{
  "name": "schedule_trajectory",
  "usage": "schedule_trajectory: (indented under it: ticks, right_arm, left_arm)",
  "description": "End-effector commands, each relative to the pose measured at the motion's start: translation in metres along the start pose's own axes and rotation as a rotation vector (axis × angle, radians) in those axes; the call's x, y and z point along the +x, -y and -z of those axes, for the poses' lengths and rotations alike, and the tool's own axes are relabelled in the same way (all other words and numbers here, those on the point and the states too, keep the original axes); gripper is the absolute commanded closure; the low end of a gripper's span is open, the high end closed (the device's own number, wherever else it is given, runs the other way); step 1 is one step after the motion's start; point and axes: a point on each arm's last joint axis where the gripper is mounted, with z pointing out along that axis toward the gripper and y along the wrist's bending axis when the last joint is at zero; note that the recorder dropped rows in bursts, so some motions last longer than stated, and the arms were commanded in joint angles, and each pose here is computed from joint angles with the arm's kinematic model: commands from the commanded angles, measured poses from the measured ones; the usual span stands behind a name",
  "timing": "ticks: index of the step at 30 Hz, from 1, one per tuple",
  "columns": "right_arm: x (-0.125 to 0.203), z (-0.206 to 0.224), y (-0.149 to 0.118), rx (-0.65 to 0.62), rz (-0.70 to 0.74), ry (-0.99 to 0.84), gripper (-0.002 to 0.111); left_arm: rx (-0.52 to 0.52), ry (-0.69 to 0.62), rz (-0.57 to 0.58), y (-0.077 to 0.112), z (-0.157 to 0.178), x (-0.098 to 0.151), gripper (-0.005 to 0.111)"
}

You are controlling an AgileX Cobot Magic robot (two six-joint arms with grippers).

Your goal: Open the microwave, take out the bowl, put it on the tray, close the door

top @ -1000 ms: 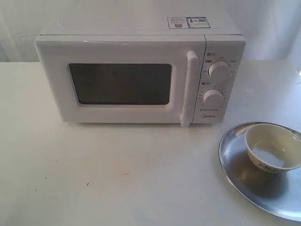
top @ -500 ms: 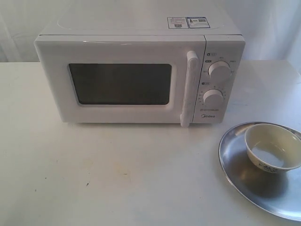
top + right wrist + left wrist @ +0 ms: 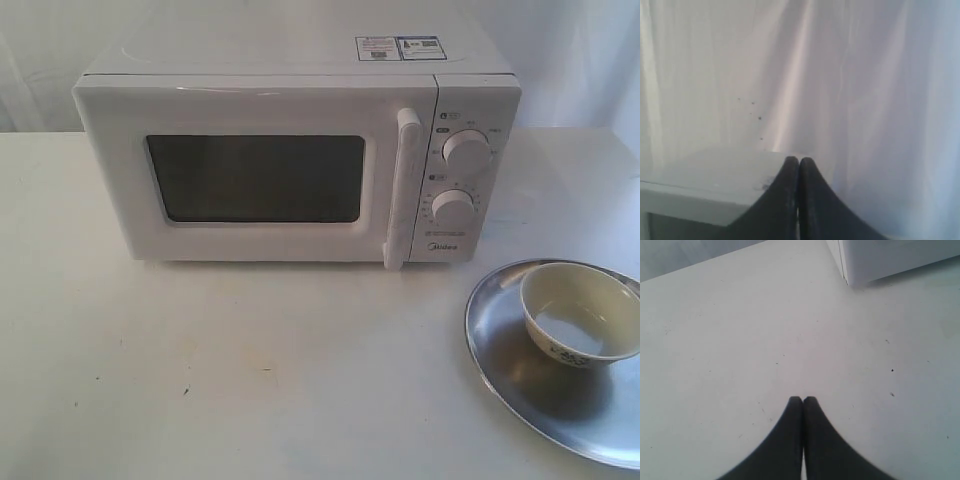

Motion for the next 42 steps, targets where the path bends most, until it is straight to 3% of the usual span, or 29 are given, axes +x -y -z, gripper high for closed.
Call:
schedule_trajectory:
  ticks: [1, 5, 11, 21, 26, 30, 42]
  right_arm:
    - [0.089, 0.024, 0.009, 0.142, -0.048, 0.041, 0.108]
    - [0.162, 0.022, 0.021, 0.247, -0.134, -0.101, 0.108]
    - [0.198, 0.023, 0.026, 0.288, -0.180, -0.179, 0.108]
    - [0.205, 0.025, 0.023, 0.265, -0.175, -0.268, 0.108]
    - [0.218, 0.031, 0.027, 0.258, 0.147, -0.471, 0.108]
    - [0.218, 0.032, 0.031, 0.287, 0.222, -0.483, 0.108]
    - [0.217, 0.033, 0.034, 0.336, 0.221, -0.483, 0.108]
  left_arm:
    - [0.001, 0.006, 0.006, 0.000, 0.001, -0.001, 0.107]
    - [0.001, 0.006, 0.006, 0.000, 0.001, -0.001, 0.107]
    - [0.001, 0.005, 0.006, 0.000, 0.001, -0.001, 0.107]
    - [0.001, 0.005, 0.006, 0.000, 0.001, -0.001, 0.107]
    - [0.001, 0.005, 0.006, 0.000, 0.001, -0.001, 0.107]
    - [0.001, 0.005, 0.006, 0.000, 0.001, -0.001, 0.107]
    - [0.001, 0.005, 0.006, 0.000, 0.001, -0.001, 0.107]
